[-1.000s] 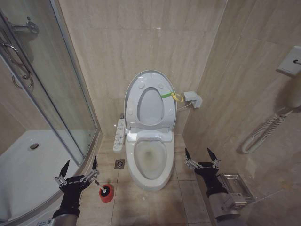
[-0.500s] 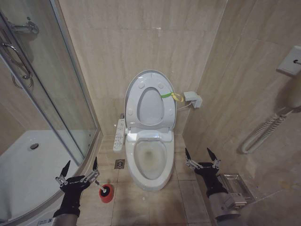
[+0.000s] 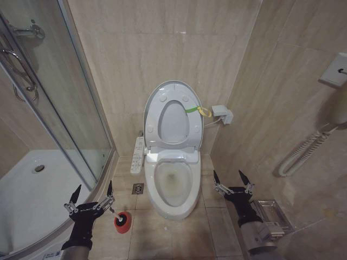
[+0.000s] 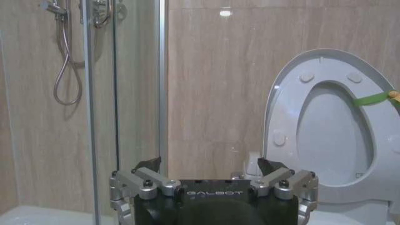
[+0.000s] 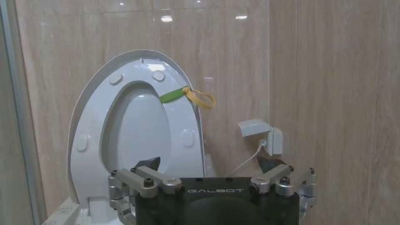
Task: Open the toilet lid, clean the toilet bowl with a toilet brush, close the toilet lid, and flush.
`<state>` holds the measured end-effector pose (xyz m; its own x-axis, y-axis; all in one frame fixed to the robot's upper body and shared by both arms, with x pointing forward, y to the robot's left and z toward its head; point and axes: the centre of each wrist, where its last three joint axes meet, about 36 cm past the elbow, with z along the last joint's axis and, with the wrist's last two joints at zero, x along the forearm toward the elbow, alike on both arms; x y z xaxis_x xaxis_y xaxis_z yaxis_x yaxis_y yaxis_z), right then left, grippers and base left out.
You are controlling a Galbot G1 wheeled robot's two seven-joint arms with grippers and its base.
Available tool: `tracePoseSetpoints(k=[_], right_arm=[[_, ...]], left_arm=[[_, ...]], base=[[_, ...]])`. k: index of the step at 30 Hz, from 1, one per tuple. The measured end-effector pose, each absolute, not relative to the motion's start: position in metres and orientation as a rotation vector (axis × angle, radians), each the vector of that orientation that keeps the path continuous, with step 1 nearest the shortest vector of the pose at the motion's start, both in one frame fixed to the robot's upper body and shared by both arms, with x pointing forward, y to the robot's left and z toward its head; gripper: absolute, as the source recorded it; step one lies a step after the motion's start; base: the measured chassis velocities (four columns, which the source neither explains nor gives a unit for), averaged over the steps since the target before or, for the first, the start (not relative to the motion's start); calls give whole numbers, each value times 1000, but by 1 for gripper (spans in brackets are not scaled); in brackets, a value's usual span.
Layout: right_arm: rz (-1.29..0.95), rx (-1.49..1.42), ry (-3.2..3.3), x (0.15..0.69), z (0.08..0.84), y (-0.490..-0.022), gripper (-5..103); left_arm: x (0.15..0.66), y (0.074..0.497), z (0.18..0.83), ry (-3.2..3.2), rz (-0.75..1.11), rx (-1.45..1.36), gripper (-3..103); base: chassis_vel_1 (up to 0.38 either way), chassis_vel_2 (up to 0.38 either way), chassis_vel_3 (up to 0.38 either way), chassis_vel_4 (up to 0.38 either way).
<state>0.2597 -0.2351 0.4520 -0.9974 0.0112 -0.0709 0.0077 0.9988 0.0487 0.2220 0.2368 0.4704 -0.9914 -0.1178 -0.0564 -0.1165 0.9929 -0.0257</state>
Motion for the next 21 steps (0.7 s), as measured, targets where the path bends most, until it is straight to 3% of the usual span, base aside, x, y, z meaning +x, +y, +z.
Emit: tracePoseSetpoints(k=[21], right_arm=[[74, 14, 3069, 260, 452, -235, 100]], left_arm=[[222, 237, 470, 3079, -34, -181, 100]], base=[[0, 0, 0, 0]])
